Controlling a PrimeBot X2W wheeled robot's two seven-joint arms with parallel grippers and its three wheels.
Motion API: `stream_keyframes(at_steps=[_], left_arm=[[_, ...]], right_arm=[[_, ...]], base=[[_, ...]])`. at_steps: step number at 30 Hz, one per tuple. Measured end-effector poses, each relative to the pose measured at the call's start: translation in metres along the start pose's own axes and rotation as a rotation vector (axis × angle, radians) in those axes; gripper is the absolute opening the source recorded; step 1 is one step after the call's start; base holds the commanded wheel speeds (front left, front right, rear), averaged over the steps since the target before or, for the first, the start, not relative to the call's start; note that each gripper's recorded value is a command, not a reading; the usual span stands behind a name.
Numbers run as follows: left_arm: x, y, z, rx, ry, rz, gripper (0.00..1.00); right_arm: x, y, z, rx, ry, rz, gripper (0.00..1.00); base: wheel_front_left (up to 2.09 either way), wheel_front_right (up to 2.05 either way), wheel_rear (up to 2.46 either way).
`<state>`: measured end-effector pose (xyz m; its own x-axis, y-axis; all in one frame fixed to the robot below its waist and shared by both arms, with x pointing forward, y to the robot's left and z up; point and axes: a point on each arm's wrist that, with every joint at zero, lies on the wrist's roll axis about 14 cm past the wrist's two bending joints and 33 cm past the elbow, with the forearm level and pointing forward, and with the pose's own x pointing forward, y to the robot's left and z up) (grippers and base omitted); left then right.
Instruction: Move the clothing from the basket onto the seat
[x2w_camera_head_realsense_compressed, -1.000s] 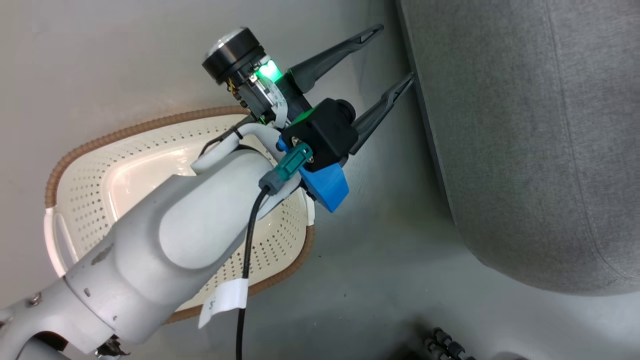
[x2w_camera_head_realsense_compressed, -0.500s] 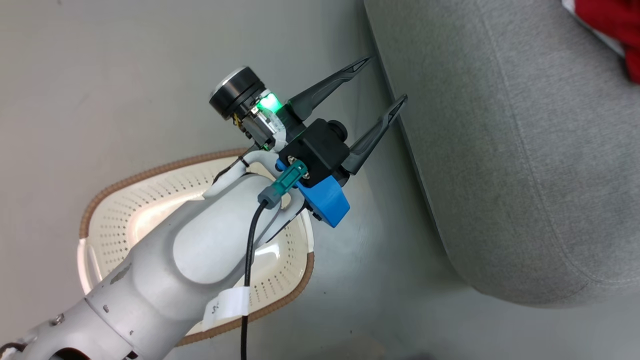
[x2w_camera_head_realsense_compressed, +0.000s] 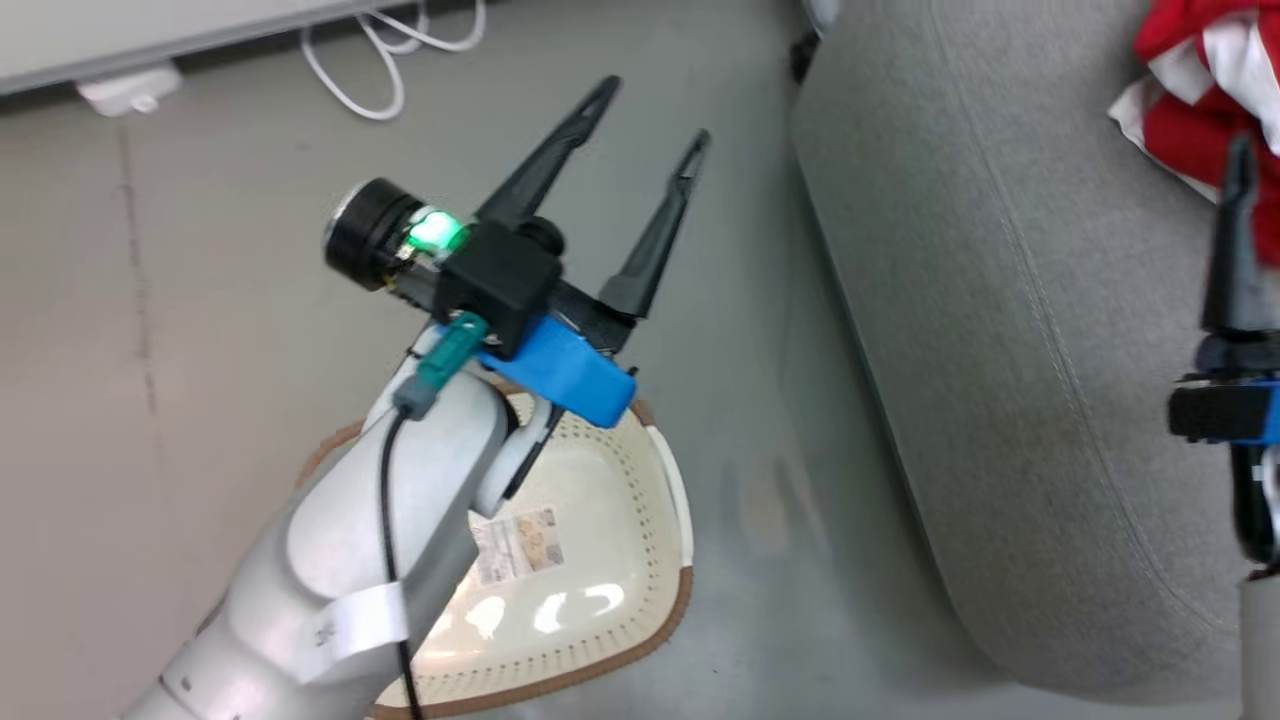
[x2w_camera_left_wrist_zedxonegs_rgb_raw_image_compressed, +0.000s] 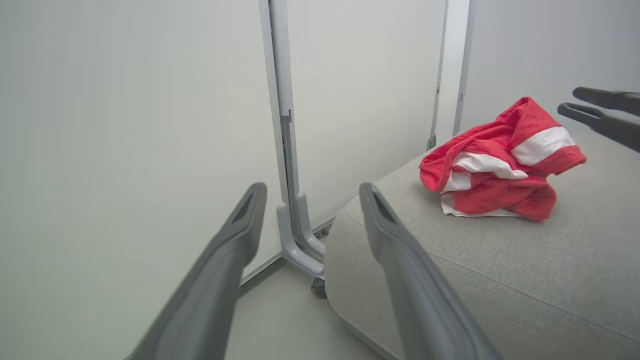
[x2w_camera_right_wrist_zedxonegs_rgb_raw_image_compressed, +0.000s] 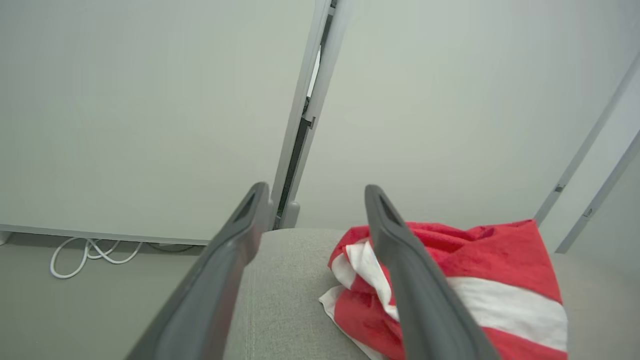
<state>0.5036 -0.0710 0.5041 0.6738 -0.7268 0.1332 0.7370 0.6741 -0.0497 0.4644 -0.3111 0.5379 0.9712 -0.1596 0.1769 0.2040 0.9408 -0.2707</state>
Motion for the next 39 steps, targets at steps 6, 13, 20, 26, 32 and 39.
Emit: stream_keyframes(at_steps=[6,13,20,26,32,39], left_arm=[[-0.037,0.042,0.035,0.031,-0.055,0.194,1.00],[-0.091,0.074,0.062,0.066,-0.090,0.384,1.00],[-0.155,0.094,0.072,0.099,-0.086,0.551,1.00],[-0.198,0.094,0.074,0.111,-0.078,0.638,1.00],[-0.232,0.087,0.069,0.095,-0.064,0.701,1.00],[-0.256,0.075,0.062,0.071,-0.050,0.735,1.00]], right_arm=[[0.008,0.052,0.030,0.072,-0.079,0.132,1.00],[0.005,0.098,0.058,0.156,-0.133,0.236,1.00],[-0.013,0.125,0.060,0.215,-0.113,0.293,1.00],[-0.032,0.133,0.058,0.248,-0.087,0.305,1.00],[-0.053,0.133,0.054,0.276,-0.060,0.304,1.00],[-0.075,0.128,0.048,0.297,-0.026,0.289,1.00]], base=[[0.00,0.00,0.00],[0.00,0.00,0.00],[0.00,0.00,0.00],[0.00,0.00,0.00],[0.00,0.00,0.00],[0.00,0.00,0.00]])
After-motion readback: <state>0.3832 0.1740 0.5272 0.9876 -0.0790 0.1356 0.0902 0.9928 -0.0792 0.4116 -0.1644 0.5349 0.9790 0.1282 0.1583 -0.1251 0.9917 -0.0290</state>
